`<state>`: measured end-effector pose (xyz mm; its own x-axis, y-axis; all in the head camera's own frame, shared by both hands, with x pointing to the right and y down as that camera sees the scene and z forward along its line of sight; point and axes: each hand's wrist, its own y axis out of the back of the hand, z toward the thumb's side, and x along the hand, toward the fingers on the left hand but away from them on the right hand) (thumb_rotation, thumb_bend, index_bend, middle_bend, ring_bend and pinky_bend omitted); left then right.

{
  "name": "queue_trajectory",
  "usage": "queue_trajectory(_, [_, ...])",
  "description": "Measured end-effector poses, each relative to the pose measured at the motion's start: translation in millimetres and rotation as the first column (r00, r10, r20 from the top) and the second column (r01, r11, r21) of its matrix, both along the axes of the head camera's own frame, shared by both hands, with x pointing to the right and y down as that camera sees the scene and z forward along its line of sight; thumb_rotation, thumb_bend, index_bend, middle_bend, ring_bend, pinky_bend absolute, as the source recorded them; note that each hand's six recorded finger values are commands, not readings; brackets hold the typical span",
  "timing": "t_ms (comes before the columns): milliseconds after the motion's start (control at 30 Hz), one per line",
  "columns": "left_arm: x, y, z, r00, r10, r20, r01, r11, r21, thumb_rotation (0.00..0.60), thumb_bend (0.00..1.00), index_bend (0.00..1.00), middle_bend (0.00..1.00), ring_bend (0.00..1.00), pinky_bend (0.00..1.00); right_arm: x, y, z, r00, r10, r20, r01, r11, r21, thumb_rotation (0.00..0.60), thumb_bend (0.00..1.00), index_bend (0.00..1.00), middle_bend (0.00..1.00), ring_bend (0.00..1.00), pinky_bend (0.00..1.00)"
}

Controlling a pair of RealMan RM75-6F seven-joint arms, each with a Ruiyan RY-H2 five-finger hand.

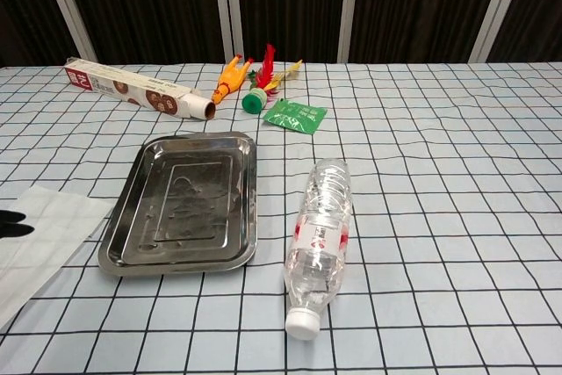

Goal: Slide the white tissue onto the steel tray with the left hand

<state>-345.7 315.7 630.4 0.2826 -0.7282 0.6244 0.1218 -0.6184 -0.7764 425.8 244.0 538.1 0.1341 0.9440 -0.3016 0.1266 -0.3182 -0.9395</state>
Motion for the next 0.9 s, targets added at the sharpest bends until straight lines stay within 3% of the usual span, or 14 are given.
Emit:
queue_trajectory(300, [8.1, 6.1, 12.1, 1.0, 0.013, 0.013, -0.013, 1.0, -0.015, 0.6, 0.16, 0.0, 0.0, 0.0, 0.0, 0.4, 0.3, -0.8, 1.0, 0.002, 0.005, -0.002, 1.0, 0.0, 0.6, 0.29, 0.0, 0.0, 0.0, 0.0])
queue_trajectory(900, [4.4, -3.6, 27.9, 0.999, -0.02, 0.036, 0.02, 1.0, 0.008, 0.6, 0.18, 0.0, 0.0, 0.0, 0.0, 0.8, 0.2, -1.2, 1.0, 0.003, 0.007, -0.003, 1.0, 0.001, 0.6, 0.29, 0.0, 0.0, 0.0, 0.0])
